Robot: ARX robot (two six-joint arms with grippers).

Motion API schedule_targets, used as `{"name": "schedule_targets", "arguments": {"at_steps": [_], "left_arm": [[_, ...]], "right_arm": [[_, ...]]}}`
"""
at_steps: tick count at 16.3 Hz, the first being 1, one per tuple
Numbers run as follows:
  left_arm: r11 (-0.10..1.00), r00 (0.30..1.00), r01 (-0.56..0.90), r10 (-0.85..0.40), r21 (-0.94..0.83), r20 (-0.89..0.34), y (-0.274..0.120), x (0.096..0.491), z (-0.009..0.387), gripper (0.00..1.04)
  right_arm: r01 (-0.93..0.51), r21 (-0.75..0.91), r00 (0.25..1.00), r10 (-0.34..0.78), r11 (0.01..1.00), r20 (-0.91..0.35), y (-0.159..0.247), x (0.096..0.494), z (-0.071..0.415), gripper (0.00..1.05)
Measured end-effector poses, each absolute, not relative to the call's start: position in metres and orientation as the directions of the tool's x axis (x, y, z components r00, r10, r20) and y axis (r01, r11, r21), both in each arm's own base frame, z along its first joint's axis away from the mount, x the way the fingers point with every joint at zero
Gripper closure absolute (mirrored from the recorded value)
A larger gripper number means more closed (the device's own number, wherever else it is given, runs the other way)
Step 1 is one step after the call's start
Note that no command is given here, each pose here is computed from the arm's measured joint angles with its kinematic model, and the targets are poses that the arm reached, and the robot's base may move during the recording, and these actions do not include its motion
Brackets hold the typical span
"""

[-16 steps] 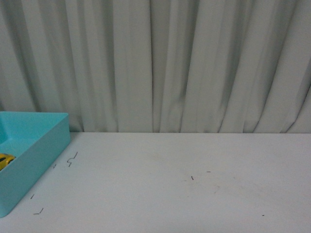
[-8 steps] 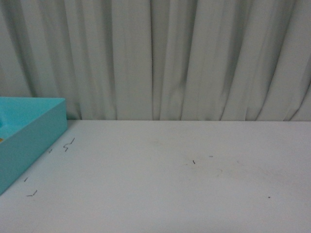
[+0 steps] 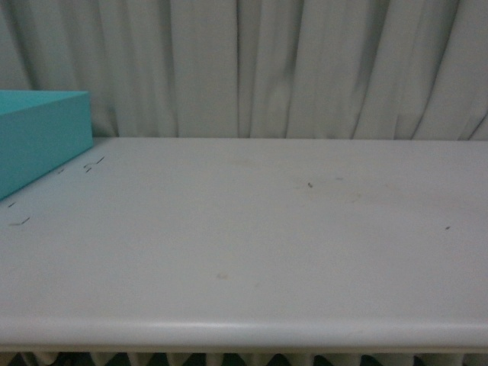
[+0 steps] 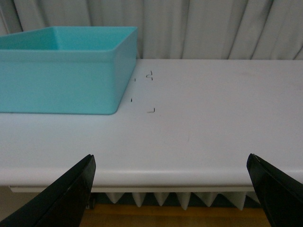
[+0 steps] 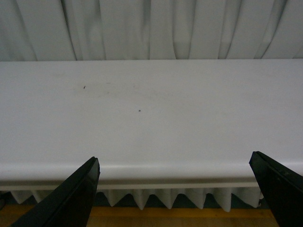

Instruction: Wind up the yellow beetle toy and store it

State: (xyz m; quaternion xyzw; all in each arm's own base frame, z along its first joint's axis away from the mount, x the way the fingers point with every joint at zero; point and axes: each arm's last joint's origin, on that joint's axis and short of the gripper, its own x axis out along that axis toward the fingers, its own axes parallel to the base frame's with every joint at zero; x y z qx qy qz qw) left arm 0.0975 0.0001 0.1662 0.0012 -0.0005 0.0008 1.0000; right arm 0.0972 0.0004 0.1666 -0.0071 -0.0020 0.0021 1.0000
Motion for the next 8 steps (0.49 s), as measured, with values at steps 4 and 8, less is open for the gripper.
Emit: {"name": "schedule_targets", "arguments": {"at_steps": [4,8], "left_arm": [[1.0,1.0,-0.001,0.001,0.003,0.001,0.0001,0.0975,0.1662,0.07],[1.0,1.0,0.0,0.0,0.003,0.001,0.0,0.0975,0.1662,0.07]], "right_arm": [[-0.004,-0.014,1.0,0.004,1.0,0.005,0.0004,0.0972,0.1667,0.07],[-0.004,-0.014,1.0,0.004,1.0,0.004,0.0004,0.0972,0.1666,0.07]]}}
